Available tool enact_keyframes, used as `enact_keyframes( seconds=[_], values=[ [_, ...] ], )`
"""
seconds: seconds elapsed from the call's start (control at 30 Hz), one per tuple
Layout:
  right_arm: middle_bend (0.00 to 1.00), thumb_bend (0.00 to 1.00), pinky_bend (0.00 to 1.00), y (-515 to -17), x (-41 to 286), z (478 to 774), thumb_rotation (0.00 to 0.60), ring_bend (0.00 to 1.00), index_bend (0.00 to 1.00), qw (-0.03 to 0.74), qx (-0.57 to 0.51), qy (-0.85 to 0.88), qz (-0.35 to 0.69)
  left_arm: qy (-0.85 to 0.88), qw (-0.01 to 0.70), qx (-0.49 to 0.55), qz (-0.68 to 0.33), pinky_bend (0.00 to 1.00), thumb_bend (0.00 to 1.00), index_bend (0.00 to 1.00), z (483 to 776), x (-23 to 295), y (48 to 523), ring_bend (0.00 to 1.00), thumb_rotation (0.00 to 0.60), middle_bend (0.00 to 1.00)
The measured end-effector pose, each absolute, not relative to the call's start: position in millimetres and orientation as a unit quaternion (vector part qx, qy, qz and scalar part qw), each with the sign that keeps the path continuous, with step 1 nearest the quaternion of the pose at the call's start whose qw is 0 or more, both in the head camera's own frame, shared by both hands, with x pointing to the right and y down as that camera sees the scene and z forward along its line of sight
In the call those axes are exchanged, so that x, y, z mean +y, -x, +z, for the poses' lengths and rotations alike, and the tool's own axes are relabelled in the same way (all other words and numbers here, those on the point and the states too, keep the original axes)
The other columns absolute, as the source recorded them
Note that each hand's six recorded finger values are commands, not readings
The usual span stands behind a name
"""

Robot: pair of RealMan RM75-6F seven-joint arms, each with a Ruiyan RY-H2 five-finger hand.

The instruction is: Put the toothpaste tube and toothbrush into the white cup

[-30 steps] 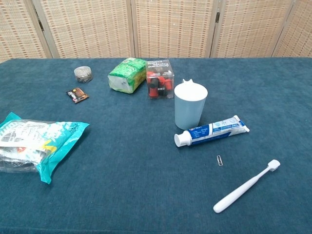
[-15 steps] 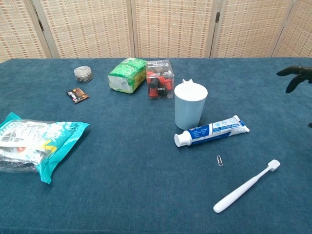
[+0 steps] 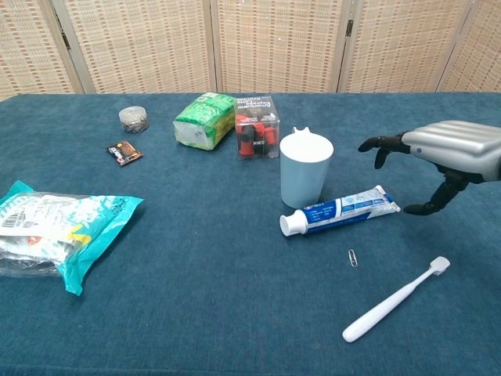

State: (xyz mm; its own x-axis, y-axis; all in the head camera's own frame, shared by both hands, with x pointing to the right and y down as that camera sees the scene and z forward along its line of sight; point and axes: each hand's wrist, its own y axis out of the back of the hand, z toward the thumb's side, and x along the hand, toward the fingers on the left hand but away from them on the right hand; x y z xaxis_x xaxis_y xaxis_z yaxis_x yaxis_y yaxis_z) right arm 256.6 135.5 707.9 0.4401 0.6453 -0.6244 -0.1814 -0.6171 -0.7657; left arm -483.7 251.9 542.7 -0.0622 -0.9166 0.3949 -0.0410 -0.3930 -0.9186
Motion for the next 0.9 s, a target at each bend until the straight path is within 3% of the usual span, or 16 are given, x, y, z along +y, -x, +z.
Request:
enact_keyframes(
  seconds=[0.33,0.9],
  values=[
    [0.26,0.19,0.2,-236,137,741,0.6,0.17,0.18,0.408,-0.122,0.748,0.51,0.574,0.361,0.415,-0.606,0.2,0.25,0.18,541,254,488,0.14,0.6,0.17],
    [0.33,0.27,0.24,-229,139,758,0.6,0.19,0.38,0.435,-0.127,0.734,0.506,0.573,0.357,0.413,-0.612,0.2,0.25,0.18,544,255,492,0.14,0.6,0.17]
  ],
)
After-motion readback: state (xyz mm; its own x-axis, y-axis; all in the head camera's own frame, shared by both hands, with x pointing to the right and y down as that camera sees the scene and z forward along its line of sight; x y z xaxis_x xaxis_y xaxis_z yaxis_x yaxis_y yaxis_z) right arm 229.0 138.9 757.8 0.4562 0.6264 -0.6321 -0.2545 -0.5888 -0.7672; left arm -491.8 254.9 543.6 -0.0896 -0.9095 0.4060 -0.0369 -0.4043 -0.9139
